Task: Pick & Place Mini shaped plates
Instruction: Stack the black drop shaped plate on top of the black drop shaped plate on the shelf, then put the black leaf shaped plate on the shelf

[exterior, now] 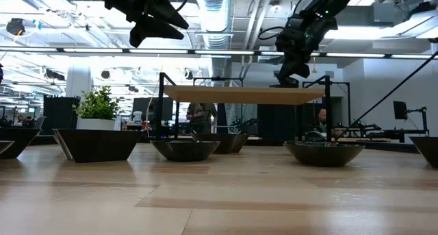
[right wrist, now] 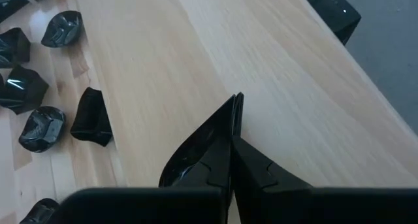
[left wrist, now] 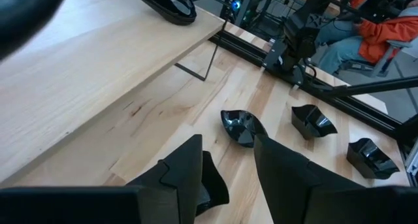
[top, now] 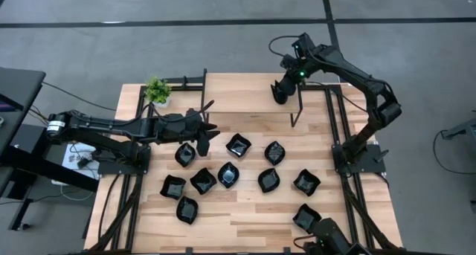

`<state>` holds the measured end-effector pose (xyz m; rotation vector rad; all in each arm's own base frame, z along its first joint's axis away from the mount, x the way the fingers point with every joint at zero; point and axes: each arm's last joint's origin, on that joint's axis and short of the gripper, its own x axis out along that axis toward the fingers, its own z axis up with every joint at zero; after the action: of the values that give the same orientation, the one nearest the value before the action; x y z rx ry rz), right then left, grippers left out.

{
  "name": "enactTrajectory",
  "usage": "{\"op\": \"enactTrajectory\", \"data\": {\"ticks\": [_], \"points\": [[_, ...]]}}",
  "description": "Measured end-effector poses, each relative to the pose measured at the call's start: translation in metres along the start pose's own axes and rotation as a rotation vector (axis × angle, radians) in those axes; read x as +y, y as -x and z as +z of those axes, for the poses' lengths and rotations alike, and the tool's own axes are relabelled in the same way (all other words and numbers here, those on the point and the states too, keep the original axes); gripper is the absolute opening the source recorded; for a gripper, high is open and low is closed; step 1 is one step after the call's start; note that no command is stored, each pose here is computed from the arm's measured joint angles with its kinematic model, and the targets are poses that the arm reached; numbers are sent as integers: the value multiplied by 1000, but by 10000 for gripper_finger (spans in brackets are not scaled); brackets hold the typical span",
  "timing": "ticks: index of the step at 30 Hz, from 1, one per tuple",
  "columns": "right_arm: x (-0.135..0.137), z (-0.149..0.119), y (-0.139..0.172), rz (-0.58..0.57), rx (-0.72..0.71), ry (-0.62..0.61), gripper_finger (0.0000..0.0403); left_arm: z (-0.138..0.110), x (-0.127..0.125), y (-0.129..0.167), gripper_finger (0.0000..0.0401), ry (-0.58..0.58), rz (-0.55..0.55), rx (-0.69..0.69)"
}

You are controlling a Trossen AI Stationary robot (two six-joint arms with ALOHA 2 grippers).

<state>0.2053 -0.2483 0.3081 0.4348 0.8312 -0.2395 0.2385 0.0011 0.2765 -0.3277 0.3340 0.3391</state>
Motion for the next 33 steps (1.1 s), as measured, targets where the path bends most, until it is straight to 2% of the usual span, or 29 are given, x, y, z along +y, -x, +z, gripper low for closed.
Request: {"op": "enactTrajectory", "data": {"ticks": [18, 27, 33], "points": [[0, 0, 0, 0, -2, 11, 45, 0, 0, 0, 140, 0, 0, 0], [2, 5, 0, -4, -28, 27, 43, 0, 0, 0, 140, -2, 0, 1], [14, 15, -2, 1, -68, 116, 29, -1, 0, 0, 140, -5, 2, 6]]}}
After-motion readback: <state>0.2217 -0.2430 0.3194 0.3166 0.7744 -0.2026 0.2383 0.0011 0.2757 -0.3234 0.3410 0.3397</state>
